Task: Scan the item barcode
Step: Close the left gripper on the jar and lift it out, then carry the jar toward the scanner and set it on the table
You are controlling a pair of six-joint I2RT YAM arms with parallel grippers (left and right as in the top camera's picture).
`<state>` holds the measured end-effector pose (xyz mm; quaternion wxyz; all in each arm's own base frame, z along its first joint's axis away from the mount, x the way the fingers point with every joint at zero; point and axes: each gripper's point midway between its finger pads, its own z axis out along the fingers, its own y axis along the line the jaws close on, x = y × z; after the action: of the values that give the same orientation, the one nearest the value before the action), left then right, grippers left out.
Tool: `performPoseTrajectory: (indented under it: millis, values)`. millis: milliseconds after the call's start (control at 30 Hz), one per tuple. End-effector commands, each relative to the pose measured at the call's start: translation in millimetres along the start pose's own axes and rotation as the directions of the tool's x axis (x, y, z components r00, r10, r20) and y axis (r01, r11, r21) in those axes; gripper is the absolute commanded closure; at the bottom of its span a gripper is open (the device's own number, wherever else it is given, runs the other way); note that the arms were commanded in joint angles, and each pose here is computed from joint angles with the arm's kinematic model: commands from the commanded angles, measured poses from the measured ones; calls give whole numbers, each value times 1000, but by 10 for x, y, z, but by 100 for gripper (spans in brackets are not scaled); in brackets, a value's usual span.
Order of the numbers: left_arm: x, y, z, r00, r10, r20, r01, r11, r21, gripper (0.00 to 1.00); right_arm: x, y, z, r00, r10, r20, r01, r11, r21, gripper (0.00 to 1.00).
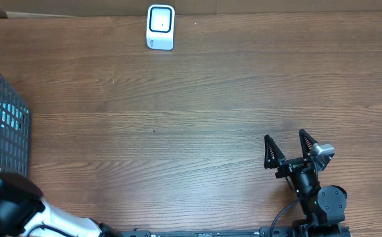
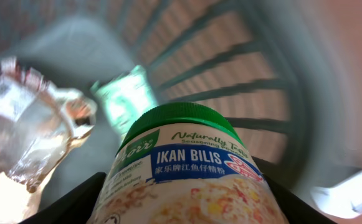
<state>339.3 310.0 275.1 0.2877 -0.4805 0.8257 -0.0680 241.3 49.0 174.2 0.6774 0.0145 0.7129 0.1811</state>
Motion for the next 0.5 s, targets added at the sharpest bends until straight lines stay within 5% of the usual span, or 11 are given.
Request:
performPoseTrajectory:
  millis: [0,200,367,467]
  values:
    - [57,-850,-1163,959,151,241,-196,964,179,53,14,-12,0,1000,-5,7,5,1000,5,0]
    - [621,-1486,-1616,902,316,293,-389,891,236,52,14,-11,0,1000,-5,6,5,1000,5,0]
    - [1279,-1886,-1420,854,491,173,-520,818,244,52,14,-12,0,1000,-5,7,5,1000,5,0]
    - [1940,-2177,-1092,764,645,28,-624,727,288,52,14,-12,0,1000,-5,7,5,1000,5,0]
